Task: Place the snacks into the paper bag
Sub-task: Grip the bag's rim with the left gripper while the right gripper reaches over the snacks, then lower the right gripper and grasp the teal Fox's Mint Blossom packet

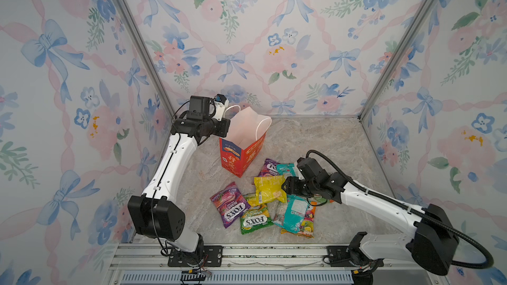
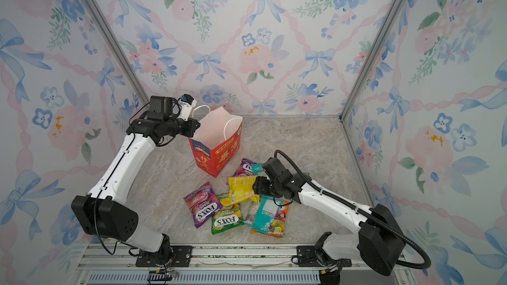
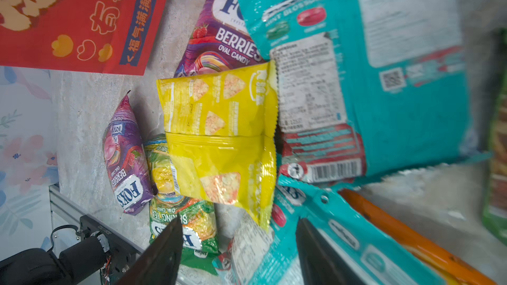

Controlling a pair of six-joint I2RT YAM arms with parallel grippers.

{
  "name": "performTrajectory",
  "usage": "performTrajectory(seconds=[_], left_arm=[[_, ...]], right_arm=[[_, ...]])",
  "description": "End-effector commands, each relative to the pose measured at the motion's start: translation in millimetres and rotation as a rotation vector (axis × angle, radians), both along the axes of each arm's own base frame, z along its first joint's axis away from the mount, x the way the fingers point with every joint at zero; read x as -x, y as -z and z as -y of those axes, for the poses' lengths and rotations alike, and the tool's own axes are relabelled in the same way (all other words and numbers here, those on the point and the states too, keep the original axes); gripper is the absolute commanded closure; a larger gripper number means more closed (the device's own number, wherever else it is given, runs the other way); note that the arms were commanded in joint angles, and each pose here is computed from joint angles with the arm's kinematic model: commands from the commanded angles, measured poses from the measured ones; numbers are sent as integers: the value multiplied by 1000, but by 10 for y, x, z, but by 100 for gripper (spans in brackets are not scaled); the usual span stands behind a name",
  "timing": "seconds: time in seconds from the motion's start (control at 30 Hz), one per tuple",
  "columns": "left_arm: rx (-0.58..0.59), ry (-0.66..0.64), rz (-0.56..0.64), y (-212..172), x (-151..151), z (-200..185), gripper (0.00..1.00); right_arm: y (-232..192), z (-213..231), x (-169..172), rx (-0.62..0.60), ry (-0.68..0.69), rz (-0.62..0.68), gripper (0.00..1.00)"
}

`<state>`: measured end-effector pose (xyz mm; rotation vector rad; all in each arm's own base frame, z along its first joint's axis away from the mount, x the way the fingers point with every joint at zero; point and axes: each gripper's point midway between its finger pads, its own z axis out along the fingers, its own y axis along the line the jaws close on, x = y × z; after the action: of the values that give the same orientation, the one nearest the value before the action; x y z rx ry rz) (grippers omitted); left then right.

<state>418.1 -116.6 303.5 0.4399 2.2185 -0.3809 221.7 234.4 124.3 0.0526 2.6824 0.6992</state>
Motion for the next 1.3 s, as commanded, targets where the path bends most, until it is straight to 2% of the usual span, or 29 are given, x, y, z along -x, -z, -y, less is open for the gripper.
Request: performTrajectory(seconds=[0.0,0.17,0.3,0.43,0.87,1.27], left_arm=[[59,28,-11,-52,106,90,100],[60,20,-35,38,126,76,100],[61,23,-49,92,150,86,100],[67,24,-56,110,163,91,100],[66,14,-64,141,143,75,100],[63,14,-76,189,136,83,100]], right_arm=[[-14,352,239,31,100,-27,32],[106,597,491,-19,187,-67,32],[273,613,618,-90,226,-118,33],[400,663,686,-103,250,-139,33],[606,513,621,-191,279,-162,34],[599,389,540,-239,277,-157,43]])
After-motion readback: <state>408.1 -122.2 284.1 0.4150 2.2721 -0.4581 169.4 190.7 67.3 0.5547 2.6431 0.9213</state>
